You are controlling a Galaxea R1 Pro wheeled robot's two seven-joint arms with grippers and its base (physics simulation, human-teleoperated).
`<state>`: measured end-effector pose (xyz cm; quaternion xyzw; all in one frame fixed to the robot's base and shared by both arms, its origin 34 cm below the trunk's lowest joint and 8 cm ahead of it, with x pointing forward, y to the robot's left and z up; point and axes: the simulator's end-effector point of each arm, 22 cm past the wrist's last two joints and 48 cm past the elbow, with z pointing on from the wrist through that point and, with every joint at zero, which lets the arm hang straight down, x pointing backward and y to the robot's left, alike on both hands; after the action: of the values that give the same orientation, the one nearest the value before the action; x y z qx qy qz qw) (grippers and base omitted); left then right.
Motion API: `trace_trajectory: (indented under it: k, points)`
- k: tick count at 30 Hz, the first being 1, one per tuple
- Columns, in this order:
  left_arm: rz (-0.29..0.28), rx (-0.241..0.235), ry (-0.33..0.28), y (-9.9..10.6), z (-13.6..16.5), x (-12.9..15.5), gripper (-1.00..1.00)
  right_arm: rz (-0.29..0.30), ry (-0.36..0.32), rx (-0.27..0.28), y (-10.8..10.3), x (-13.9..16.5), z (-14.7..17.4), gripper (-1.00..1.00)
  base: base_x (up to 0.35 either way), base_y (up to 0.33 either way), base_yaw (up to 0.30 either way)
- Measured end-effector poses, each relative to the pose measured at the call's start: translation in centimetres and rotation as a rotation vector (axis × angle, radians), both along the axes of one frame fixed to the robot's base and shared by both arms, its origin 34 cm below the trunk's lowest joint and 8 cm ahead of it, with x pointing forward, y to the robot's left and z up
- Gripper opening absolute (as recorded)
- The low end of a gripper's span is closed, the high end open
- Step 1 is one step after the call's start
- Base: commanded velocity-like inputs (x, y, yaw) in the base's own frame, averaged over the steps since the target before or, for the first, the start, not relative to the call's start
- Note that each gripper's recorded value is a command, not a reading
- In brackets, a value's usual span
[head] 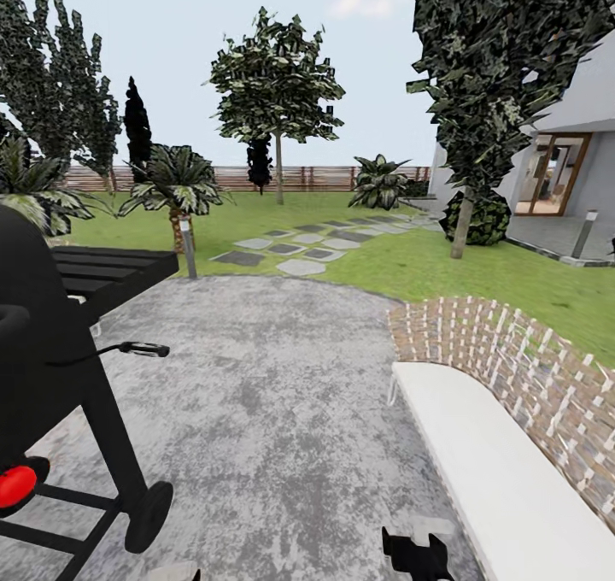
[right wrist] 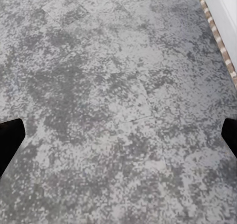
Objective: In the garden, pick up the pesticide atomizer on the floor and spray pesticide onto both trees until each tree trunk is fully covered.
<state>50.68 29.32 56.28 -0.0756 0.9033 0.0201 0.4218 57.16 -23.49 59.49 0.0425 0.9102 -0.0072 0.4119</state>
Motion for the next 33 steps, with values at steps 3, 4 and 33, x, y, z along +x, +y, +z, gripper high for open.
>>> trace_trajectory:
  k: [3, 4, 33]
  points:
    - [0.0, 0.0, -0.001, -0.02, 0.01, 0.01, 1.0, 0.0, 0.0, 0.0, 0.0, 0.01, 0.01, 1.0, 0.333, 0.0, -0.001]
    - [0.0, 0.0, 0.0, -0.01, 0.0, 0.0, 1.0, 0.0, 0.0, 0.0, 0.0, 0.01, 0.01, 1.0, 0.334, 0.0, -0.001]
    - [0.001, -0.001, -0.002, -0.06, 0.05, 0.05, 1.0, 0.001, 0.001, 0.0, 0.03, -0.03, -0.02, 1.0, 0.334, 0.0, -0.025]
